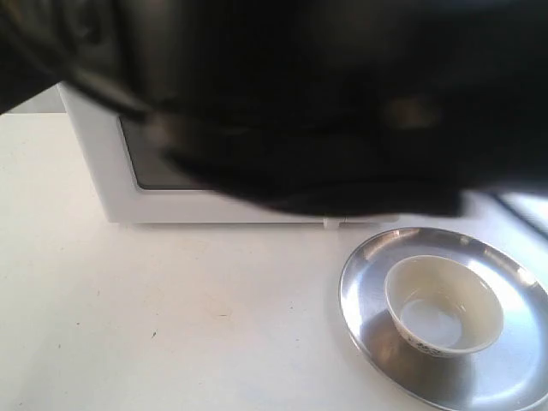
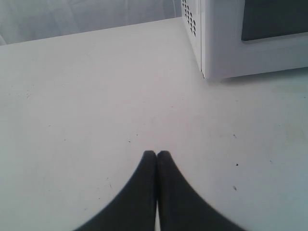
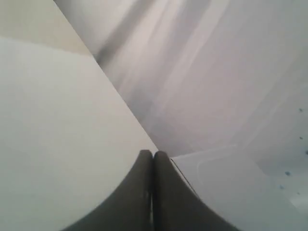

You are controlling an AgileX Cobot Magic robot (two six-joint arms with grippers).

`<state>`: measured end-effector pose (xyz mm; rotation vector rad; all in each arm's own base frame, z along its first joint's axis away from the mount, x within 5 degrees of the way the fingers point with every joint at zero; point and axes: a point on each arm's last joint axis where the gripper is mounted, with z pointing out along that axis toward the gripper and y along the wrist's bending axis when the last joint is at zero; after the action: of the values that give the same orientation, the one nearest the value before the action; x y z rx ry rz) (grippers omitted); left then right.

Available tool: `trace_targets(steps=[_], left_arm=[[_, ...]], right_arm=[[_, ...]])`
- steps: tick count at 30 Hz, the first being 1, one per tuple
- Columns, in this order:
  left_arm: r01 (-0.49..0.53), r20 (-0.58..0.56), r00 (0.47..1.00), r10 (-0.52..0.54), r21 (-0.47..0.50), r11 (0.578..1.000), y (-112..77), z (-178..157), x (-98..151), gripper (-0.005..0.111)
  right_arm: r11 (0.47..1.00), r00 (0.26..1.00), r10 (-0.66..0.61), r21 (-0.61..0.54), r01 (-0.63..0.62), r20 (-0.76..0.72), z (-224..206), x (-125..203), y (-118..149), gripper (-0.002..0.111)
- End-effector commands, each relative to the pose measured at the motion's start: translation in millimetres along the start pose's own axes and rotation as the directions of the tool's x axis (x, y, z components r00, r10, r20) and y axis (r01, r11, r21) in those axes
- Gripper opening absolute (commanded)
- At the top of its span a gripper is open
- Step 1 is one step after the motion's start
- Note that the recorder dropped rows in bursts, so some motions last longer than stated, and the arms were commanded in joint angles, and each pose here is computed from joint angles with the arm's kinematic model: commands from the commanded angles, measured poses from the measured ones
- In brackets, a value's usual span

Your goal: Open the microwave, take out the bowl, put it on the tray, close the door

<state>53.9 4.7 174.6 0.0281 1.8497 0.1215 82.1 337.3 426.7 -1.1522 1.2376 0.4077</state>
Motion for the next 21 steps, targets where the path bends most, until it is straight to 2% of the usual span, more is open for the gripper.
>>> trace_targets(steps=[1, 5, 8, 13, 14, 16, 18, 19, 21], left_arm=[[0.009, 0.000, 1.000, -0.009, 0.002, 1.000, -0.3, 0.2, 0.9, 0.000], [0.009, 0.000, 1.000, -0.009, 0.002, 1.000, -0.3, 0.2, 0.9, 0.000], [0.009, 0.000, 1.000, -0.009, 0.002, 1.000, -0.3, 0.2, 0.9, 0.000], [0.009, 0.000, 1.000, -0.009, 0.002, 1.000, -0.3, 0.2, 0.9, 0.000], [0.009, 0.000, 1.000, -0.009, 0.002, 1.000, -0.3, 0.2, 0.9, 0.000], [0.009, 0.000, 1.000, -0.009, 0.002, 1.000, -0.3, 0.2, 0.9, 0.000], [0.009, 0.000, 1.000, -0.009, 0.002, 1.000, -0.3, 0.2, 0.9, 0.000], [0.009, 0.000, 1.000, -0.009, 0.002, 1.000, -0.3, 0.2, 0.9, 0.000], [0.009, 0.000, 1.000, -0.009, 0.002, 1.000, -0.3, 0.2, 0.9, 0.000]], right_arm=[[0.983, 0.986, 0.120, -0.149, -0.102, 0.115, -58.8, 0.1, -7.0, 0.000], [0.955, 0.972, 0.217, -0.227, -0.192, 0.088, -102.2, 30.1, -6.7, 0.000], [0.928, 0.965, 0.254, -0.297, -0.226, 0.059, -127.4, 64.2, 3.1, 0.000], [0.871, 0.946, 0.320, -0.409, -0.272, 0.052, -155.8, 101.6, 18.7, 0.000], [0.866, 0.946, 0.322, -0.418, -0.273, 0.048, -159.4, 107.6, 20.6, 0.000], [0.826, 0.915, 0.402, -0.421, -0.375, -0.025, -166.0, 124.7, 25.2, 0.000], [0.828, 0.906, 0.423, -0.393, -0.401, -0.032, -171.1, 127.4, 20.5, 0.000], [0.806, 0.881, 0.472, -0.386, -0.448, -0.037, -174.8, 125.7, 17.1, 0.000], [0.817, 0.874, 0.484, -0.335, -0.469, -0.042, -179.7, 128.1, 9.7, 0.000]])
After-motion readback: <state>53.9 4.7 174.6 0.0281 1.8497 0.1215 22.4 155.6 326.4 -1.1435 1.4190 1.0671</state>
